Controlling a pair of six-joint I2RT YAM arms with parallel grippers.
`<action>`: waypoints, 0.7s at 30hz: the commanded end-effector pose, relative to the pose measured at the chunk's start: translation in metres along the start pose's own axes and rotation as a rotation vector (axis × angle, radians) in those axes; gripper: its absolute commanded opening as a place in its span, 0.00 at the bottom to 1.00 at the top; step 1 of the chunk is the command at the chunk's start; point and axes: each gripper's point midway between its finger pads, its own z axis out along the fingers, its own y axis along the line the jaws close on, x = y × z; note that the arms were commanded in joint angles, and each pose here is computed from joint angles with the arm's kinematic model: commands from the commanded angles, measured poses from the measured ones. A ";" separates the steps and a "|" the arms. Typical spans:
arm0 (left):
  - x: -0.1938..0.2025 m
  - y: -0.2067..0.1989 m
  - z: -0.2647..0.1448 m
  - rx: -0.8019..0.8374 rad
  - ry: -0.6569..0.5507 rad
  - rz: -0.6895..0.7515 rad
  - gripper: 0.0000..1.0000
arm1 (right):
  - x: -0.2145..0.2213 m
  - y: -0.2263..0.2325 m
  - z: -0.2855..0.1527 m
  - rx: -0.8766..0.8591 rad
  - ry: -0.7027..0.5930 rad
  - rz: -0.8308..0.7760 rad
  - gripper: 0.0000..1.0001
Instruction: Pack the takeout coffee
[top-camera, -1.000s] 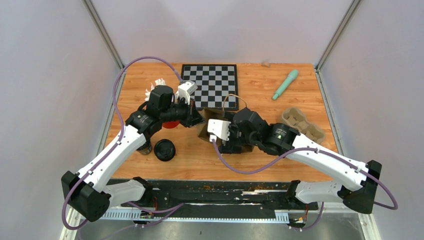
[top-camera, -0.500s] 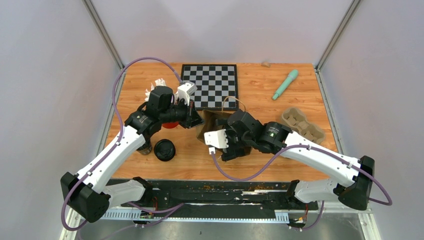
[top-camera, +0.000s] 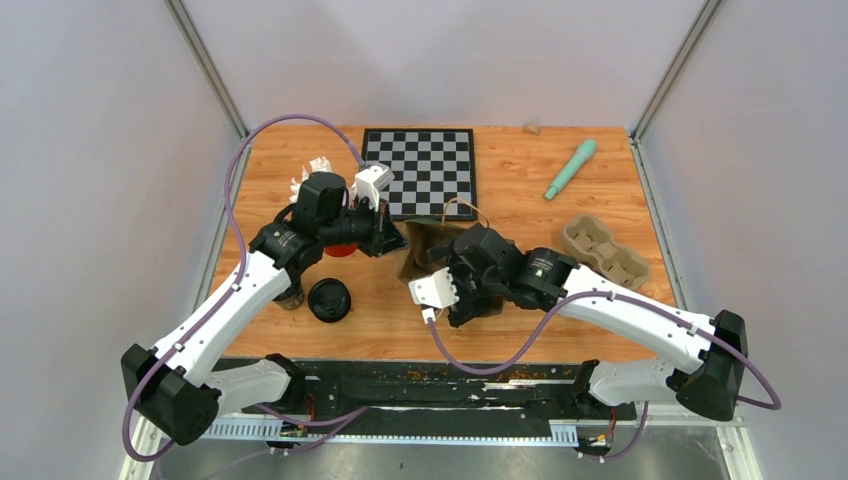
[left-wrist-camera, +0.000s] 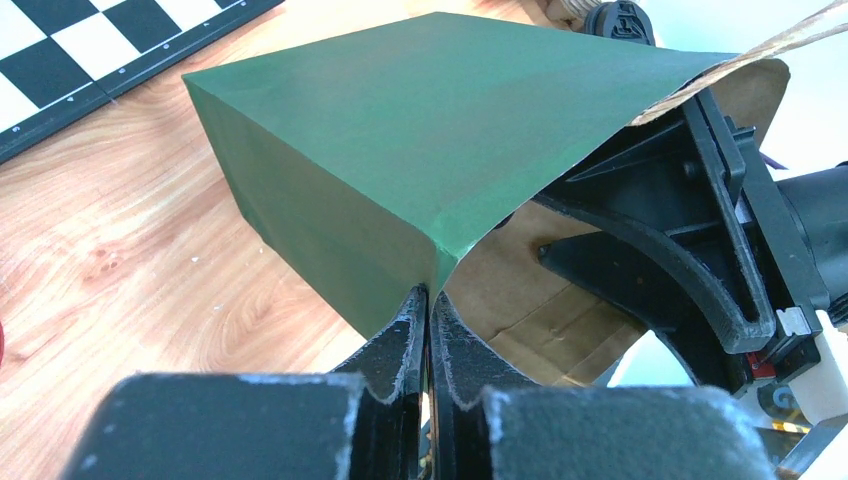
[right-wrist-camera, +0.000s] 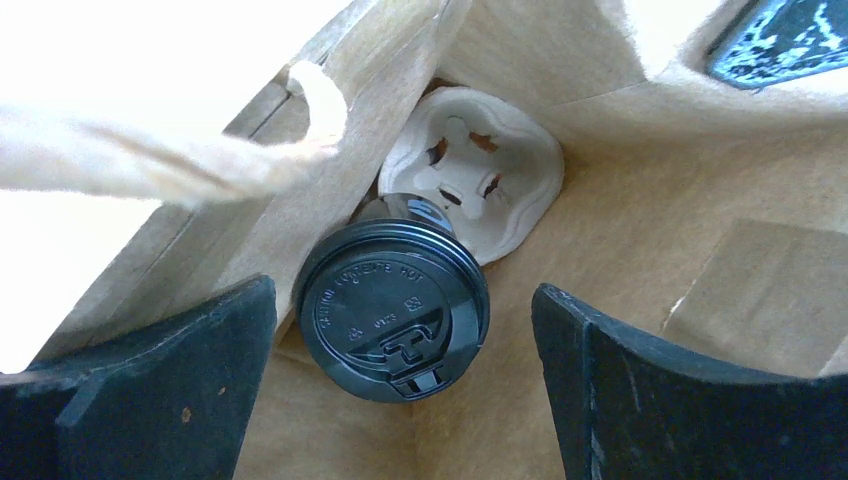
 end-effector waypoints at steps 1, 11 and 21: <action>-0.013 -0.010 -0.004 0.029 -0.044 0.023 0.08 | -0.010 -0.019 0.004 0.056 -0.056 -0.030 0.97; -0.016 -0.010 -0.002 0.036 -0.046 0.014 0.09 | -0.014 -0.030 0.012 0.051 -0.111 -0.003 0.87; -0.015 -0.011 0.000 0.039 -0.037 0.005 0.09 | -0.017 -0.029 0.026 0.002 -0.147 0.022 0.69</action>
